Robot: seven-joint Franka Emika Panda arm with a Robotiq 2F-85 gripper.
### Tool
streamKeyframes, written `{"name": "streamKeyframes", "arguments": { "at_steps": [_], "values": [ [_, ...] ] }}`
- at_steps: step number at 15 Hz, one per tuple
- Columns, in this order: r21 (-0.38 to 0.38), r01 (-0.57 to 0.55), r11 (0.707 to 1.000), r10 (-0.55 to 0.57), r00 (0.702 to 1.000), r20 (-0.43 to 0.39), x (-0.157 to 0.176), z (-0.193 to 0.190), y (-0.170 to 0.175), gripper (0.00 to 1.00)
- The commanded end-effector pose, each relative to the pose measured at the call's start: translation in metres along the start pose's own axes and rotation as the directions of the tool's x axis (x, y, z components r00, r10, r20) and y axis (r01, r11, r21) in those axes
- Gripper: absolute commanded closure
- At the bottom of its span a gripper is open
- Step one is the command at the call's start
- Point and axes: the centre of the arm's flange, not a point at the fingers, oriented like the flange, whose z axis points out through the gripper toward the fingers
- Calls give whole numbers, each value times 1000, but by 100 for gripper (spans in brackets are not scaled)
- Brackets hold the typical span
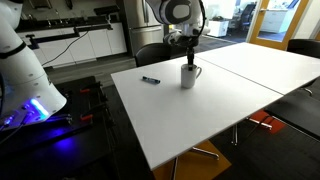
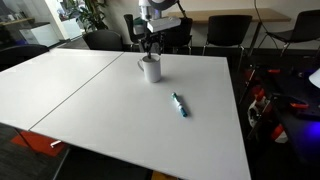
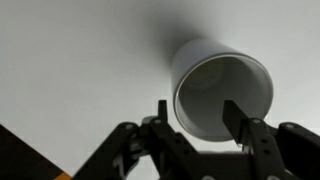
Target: Remove the marker from the cup and put it on the table , and then move the cup to the center
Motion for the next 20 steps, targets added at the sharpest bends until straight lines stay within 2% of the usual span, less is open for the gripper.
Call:
{"name": "streamKeyframes", "arguments": {
  "at_steps": [1, 5, 9, 11, 13, 15, 20],
  "values": [
    [29, -15, 999, 15, 1000, -24, -22, -31, 9, 25],
    [41, -12, 999, 14, 999, -43, -35, -57, 13, 33],
    [59, -8, 998, 13, 997, -81, -52, -88, 19, 32],
    [67, 1, 998, 7, 994, -110, -63, -105, 22, 26],
    [82, 30, 996, -19, 991, -134, -75, -120, 23, 8],
    [94, 62, 994, -48, 988, -146, -87, -136, 23, 0],
    [109, 151, 983, -133, 979, -152, -121, -169, 12, 0]
  ]
}}
